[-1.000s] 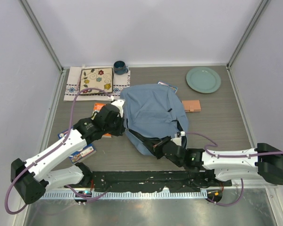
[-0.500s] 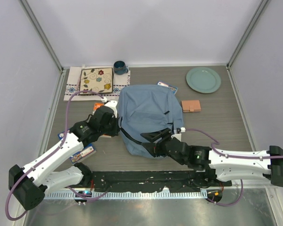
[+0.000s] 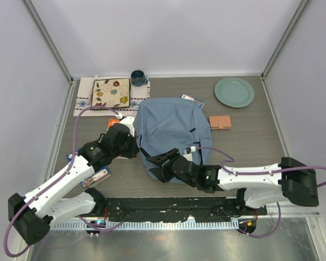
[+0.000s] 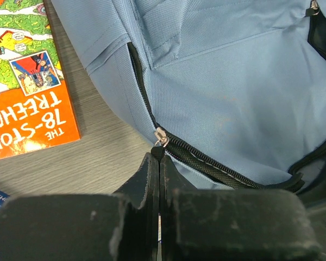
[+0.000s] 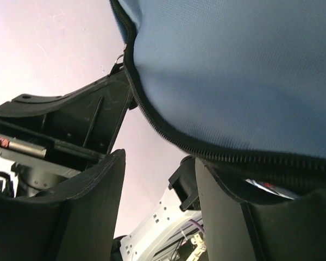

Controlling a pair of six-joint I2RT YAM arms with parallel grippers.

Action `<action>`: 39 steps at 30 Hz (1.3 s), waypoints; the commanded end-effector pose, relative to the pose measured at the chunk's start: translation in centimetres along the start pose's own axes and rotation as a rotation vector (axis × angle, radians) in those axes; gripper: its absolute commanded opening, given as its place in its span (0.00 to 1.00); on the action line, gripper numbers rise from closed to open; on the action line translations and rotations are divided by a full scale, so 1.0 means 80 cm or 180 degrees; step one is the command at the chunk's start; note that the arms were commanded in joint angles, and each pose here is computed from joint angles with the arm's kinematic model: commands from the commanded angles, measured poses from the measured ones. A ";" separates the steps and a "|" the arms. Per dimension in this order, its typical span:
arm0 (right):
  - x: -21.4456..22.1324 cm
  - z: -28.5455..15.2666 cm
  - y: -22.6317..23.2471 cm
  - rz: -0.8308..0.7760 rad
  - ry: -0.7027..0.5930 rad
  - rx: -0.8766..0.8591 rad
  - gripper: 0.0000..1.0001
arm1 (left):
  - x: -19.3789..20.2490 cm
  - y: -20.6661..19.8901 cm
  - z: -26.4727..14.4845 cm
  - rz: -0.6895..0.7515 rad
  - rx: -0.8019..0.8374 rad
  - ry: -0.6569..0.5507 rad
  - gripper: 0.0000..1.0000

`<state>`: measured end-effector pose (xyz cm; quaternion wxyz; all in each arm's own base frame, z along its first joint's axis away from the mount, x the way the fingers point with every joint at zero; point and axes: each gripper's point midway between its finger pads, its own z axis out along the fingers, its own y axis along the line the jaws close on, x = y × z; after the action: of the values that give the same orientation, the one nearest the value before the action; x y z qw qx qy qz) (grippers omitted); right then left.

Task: Pack the student bag
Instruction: Unzip the student bag at the center of the board.

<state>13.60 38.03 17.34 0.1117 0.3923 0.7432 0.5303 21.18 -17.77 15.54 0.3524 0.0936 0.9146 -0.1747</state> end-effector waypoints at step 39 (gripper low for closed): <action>-0.054 0.023 -0.001 0.0985 -0.0237 -0.0116 0.01 | 0.004 -0.045 -0.026 0.0221 0.0385 -0.0304 0.00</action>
<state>16.62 37.25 13.29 0.1251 0.4170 0.7366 0.5176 17.17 -19.94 15.53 0.3493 0.1525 0.8994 -0.2140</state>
